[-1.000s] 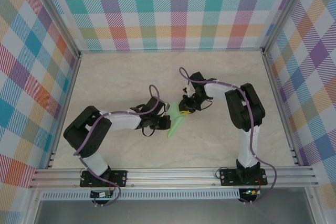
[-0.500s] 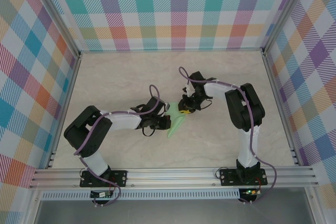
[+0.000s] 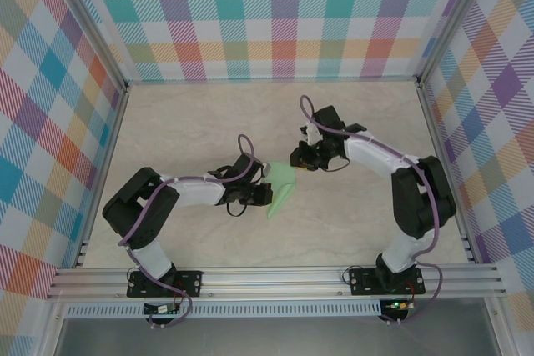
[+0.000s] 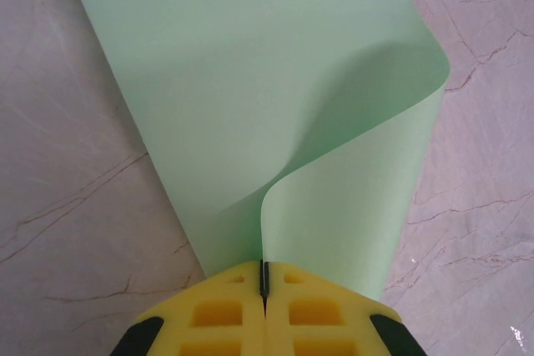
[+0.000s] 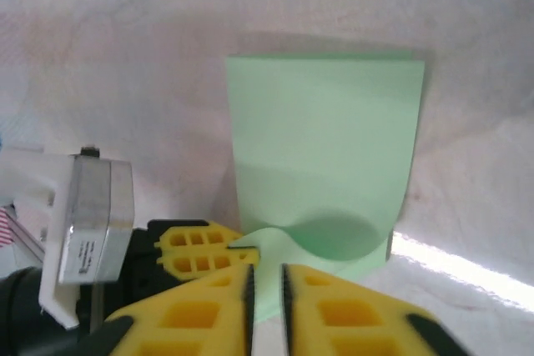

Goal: Fold a paper plane with a square sheet of paper (pick it up from the middle)
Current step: Third fold the triangle at the center of the table.

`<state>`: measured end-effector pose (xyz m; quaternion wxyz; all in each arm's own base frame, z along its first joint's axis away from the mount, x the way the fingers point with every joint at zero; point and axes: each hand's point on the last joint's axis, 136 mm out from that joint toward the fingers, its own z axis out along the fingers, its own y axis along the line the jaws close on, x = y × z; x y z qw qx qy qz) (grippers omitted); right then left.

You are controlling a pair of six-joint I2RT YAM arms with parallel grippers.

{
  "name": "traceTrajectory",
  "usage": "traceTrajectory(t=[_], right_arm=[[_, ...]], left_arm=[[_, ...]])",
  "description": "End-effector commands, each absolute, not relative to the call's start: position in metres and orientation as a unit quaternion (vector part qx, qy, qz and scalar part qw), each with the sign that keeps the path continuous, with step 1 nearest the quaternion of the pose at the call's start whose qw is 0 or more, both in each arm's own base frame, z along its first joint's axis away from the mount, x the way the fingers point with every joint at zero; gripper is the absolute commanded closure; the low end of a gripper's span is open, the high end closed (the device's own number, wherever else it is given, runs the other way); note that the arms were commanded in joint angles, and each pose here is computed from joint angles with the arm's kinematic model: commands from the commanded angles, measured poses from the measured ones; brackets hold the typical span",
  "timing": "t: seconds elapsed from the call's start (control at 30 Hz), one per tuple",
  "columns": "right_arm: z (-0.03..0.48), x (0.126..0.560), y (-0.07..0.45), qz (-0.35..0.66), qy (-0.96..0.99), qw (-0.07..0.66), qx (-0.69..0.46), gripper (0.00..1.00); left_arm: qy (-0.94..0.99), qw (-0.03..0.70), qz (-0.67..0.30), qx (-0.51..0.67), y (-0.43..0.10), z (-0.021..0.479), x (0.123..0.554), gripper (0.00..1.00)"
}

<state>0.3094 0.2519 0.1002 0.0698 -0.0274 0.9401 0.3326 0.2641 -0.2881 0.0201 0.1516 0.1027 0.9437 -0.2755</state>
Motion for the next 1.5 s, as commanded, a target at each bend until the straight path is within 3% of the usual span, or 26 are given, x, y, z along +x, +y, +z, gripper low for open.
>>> traceTrajectory(t=[0.0, 0.17, 0.37, 0.87, 1.0, 1.17, 1.47], right_arm=[[0.093, 0.282, 0.263, 0.389, 0.92, 0.042, 0.003, 0.92], [0.08, 0.242, 0.287, 0.439, 0.898, 0.031, 0.01, 1.0], [0.065, 0.215, 0.309, 0.449, 0.893, 0.026, 0.014, 1.0], [0.044, 0.204, 0.318, 0.457, 0.889, 0.005, 0.018, 1.0], [0.056, 0.222, 0.301, 0.418, 0.907, 0.044, 0.016, 1.0], [0.066, 0.279, 0.261, 0.363, 0.927, 0.087, 0.046, 1.0], [0.043, 0.34, 0.266, 0.324, 0.945, 0.04, 0.026, 1.0]], left_arm=[[0.954, 0.126, -0.252, 0.103, -0.277, -0.002, 0.257, 0.98], [0.954, 0.125, -0.252, 0.103, -0.277, -0.003, 0.257, 0.98], [0.954, 0.127, -0.251, 0.105, -0.277, -0.002, 0.257, 0.98], [0.953, 0.126, -0.255, 0.109, -0.28, -0.001, 0.259, 1.0], [0.954, 0.125, -0.248, 0.113, -0.279, 0.0, 0.259, 1.0], [0.954, 0.128, -0.248, 0.113, -0.277, 0.001, 0.258, 1.0], [0.953, 0.132, -0.246, 0.115, -0.277, 0.007, 0.259, 1.0]])
